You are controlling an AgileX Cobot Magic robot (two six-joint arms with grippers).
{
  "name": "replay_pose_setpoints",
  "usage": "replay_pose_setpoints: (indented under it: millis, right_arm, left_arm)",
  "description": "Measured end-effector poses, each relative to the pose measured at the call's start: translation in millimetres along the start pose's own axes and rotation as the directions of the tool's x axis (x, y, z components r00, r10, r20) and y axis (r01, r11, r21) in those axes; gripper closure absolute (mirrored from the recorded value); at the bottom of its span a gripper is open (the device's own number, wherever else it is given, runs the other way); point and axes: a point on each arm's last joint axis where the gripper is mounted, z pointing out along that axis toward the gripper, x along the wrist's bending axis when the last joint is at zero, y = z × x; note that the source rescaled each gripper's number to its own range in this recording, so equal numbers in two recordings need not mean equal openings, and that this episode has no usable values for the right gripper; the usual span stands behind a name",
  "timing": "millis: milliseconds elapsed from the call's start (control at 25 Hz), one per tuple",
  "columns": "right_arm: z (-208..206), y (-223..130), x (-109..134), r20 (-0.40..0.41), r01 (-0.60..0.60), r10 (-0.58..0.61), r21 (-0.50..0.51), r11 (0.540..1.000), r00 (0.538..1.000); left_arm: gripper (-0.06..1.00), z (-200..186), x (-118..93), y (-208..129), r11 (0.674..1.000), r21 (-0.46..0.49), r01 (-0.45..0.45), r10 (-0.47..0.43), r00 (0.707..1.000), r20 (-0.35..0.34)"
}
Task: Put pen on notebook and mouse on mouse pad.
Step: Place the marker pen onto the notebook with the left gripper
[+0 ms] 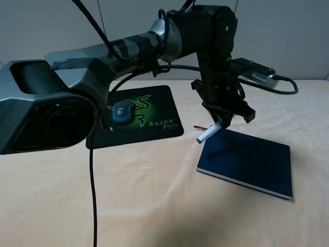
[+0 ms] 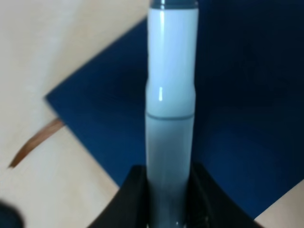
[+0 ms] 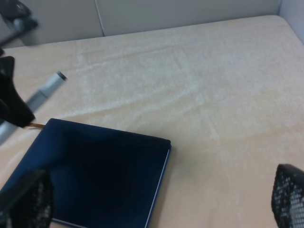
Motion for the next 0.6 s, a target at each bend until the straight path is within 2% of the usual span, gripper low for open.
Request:
replay_pose_setpoints:
  millis: [360,600]
  right_arm:
    - [0.0,0.0,0.1,-0.001,0.000,0.000,0.000,1.000,1.000]
    - [0.0,0.0,0.1,-0.001,0.000,0.000,0.000,1.000,1.000]
  left_arm:
    - [0.94,11.3,-17.0,3.3,0.987,-0.014,-0.160,0.160,0.987,0.002]
    - [0.94,28.9,-18.2,2.9,0.977,-0.017,-0.212,0.213,0.977,0.023]
